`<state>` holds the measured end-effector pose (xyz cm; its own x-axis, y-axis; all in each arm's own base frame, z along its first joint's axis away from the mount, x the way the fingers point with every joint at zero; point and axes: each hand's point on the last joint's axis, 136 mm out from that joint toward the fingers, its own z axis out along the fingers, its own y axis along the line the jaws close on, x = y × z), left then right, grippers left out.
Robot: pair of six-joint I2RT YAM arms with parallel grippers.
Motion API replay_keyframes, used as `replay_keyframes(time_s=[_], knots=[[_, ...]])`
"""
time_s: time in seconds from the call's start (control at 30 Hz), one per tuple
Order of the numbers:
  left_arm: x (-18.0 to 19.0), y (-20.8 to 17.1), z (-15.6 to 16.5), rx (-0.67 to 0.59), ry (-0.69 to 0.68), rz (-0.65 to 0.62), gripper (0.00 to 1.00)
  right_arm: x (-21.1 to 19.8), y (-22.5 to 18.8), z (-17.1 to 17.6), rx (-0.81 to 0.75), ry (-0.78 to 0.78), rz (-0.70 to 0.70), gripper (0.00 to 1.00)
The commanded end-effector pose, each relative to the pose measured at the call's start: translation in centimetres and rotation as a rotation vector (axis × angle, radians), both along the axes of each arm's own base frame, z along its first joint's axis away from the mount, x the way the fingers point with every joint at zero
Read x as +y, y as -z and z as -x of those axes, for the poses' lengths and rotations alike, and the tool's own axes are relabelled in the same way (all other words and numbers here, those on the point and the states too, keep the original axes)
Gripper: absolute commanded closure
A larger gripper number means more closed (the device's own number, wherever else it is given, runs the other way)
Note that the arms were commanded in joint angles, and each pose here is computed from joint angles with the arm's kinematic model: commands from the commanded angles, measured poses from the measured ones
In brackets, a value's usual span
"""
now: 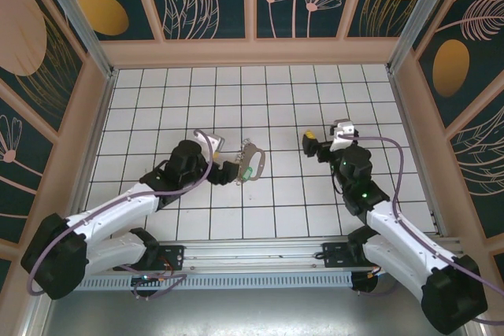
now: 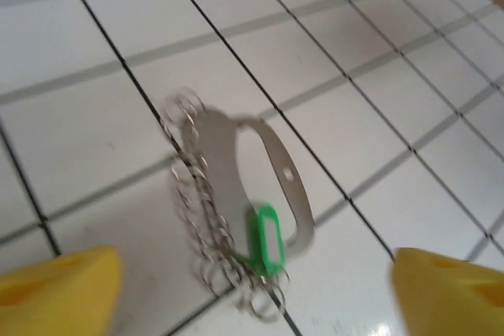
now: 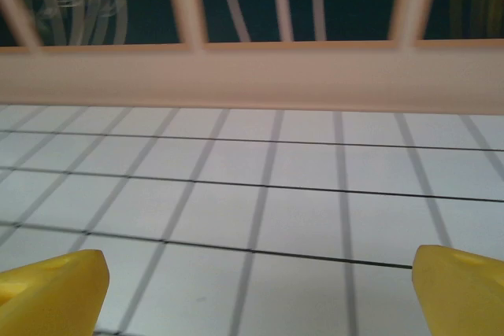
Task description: Put the keys on the keyring
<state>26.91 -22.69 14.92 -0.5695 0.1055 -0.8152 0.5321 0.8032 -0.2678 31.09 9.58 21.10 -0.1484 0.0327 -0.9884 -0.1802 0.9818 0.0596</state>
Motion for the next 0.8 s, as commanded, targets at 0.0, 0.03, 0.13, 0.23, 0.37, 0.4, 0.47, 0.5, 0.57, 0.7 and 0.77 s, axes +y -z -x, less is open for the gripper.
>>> replay_keyframes(time_s=[0.0, 0.03, 0.13, 0.23, 0.37, 0.4, 0.47, 0.5, 0.57, 0.7, 0.77], knots=[[4.0, -1.8, -3.8, -0.112, -0.217, -0.129, 0.02, -3.9, -2.2, -1.7, -0.127, 0.160, -0.022, 0.01], [5.7, -1.9, -4.9, -0.125, -0.291, -0.150, 0.02, -4.1, -2.0, -2.1, -0.124, 0.136, -0.025, 0.01], [11.5, -2.6, -7.9, -0.153, -0.509, -0.145, 0.01, -3.6, -0.5, -2.4, -0.127, -0.034, 0.024, 0.01], [15.3, -4.8, -8.8, -0.264, -0.653, -0.102, 0.01, -5.6, 1.0, -2.0, -0.182, -0.003, 0.026, 0.01], [19.5, -6.3, -8.9, -0.363, -0.835, -0.122, 0.01, -8.1, 3.5, -2.4, -0.165, 0.048, -0.011, 0.01], [20.7, -6.3, -8.9, -0.370, -0.894, -0.132, 0.01, -8.5, 4.1, -2.8, -0.152, 0.058, -0.035, 0.01], [22.7, -6.0, -8.8, -0.382, -0.988, -0.164, 0.01, -8.3, 4.9, -3.2, -0.152, 0.039, -0.055, 0.01], [23.5, -5.9, -8.8, -0.390, -1.020, -0.181, 0.01, -8.6, 5.9, -3.5, -0.134, 0.054, -0.056, 0.01], [24.4, -5.4, -8.8, -0.410, -1.043, -0.224, 0.01, -9.0, 6.6, -3.6, -0.153, 0.078, -0.064, 0.01], [26.5, -3.7, -8.5, -0.442, -1.099, -0.236, 0.01, -9.3, 7.2, -4.5, -0.116, 0.093, -0.069, 0.01], [26.8, -3.2, -8.5, -0.462, -1.091, -0.215, 0.01, -10.0, 7.7, -5.0, -0.084, 0.138, -0.073, 0.01]])
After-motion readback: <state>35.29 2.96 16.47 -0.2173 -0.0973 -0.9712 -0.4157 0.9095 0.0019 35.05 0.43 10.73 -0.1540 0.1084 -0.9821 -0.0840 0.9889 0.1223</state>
